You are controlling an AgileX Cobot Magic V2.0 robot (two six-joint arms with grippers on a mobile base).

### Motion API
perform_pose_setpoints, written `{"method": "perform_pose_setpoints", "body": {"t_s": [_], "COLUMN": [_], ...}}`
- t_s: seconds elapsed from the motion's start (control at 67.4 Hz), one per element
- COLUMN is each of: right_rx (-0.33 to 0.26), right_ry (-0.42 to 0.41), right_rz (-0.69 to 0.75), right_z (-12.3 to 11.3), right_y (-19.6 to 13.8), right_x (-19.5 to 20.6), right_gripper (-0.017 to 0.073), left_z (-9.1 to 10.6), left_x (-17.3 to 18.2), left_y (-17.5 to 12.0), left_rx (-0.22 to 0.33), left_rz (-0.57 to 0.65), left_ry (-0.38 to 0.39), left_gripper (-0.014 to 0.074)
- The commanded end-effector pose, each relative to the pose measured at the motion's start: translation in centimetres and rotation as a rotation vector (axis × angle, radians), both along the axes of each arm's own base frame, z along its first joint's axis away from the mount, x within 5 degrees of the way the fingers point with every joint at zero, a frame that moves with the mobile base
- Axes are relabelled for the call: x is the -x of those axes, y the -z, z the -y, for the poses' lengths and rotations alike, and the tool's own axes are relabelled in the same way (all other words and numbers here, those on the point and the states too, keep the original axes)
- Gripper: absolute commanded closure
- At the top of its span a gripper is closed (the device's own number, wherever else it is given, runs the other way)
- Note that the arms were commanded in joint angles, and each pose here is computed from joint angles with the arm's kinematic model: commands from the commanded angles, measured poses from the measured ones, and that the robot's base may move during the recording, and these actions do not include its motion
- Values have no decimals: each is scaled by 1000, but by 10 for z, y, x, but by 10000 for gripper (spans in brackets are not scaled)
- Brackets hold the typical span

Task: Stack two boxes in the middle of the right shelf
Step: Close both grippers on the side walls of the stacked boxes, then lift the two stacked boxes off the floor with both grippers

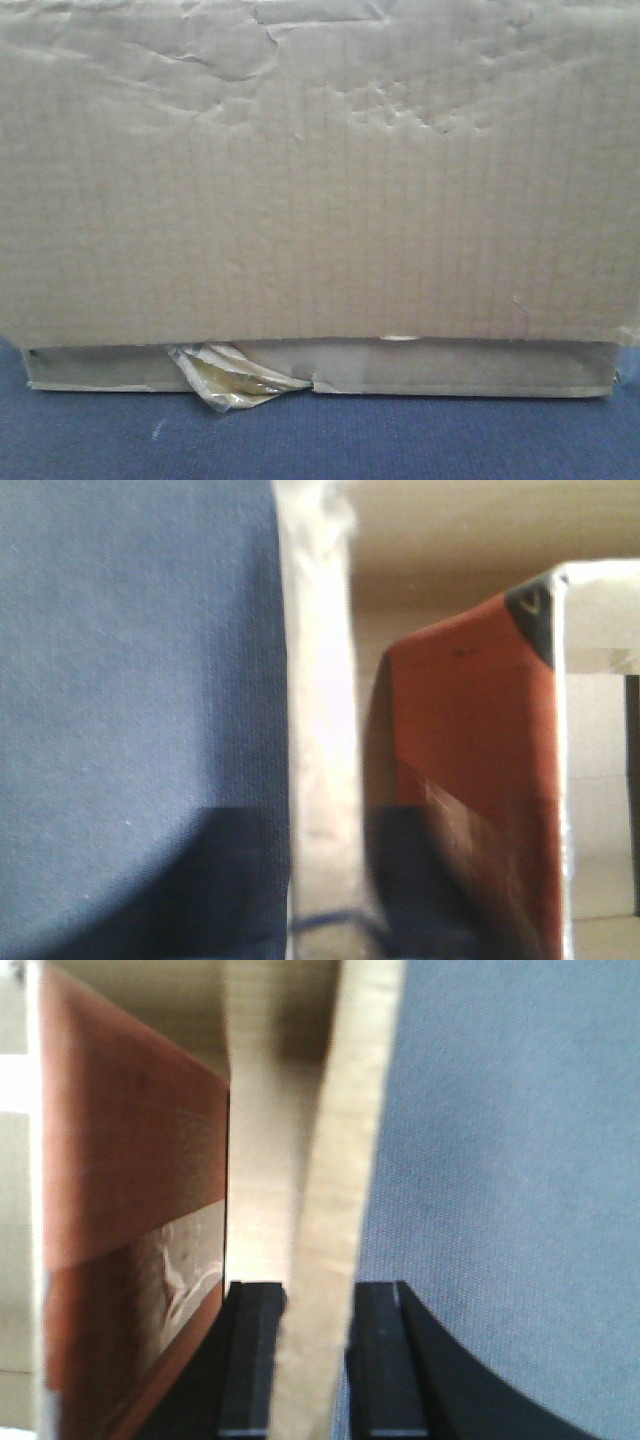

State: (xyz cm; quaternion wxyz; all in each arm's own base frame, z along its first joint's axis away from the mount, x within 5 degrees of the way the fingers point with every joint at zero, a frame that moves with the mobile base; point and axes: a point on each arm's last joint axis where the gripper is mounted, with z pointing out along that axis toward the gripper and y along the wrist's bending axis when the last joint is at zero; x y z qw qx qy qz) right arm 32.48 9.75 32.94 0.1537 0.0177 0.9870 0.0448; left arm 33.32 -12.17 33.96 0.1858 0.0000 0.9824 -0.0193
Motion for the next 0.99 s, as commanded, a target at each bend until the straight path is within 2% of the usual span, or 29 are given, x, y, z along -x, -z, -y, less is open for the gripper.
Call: {"method": "perform_pose_setpoints", "body": {"t_s": [0.0, 0.148, 0.297, 0.46, 0.564, 0.683, 0.861, 0.979], "right_rx": [20, 22, 53, 43, 47, 62, 32, 3], "right_ry": [25, 24, 24, 27, 29, 32, 33, 30], "right_rz": [14, 15, 35, 73, 104, 172, 317, 430], "right_z": [5, 6, 9, 12, 15, 19, 23, 26], "right_y": [-4, -4, -7, -20, -30, -44, -69, -88], "right_x": [1, 1, 2, 10, 16, 25, 36, 45], "right_gripper": [717, 717, 717, 717, 717, 717, 717, 717], "left_z": [0, 0, -1, -3, -6, -10, -17, -22], "left_x": [0, 0, 0, 6, 18, 43, 77, 93], "left_y": [3, 3, 2, -9, -26, -59, -97, -114], "left_rx": [10, 10, 9, 14, 31, 17, 7, 31], "left_rz": [-12, -13, -9, 21, 70, 186, 362, 437], "left_ry": [-3, -3, -3, -3, 3, 5, 3, 10], "left_gripper": [697, 704, 704, 704, 704, 704, 704, 704]}}
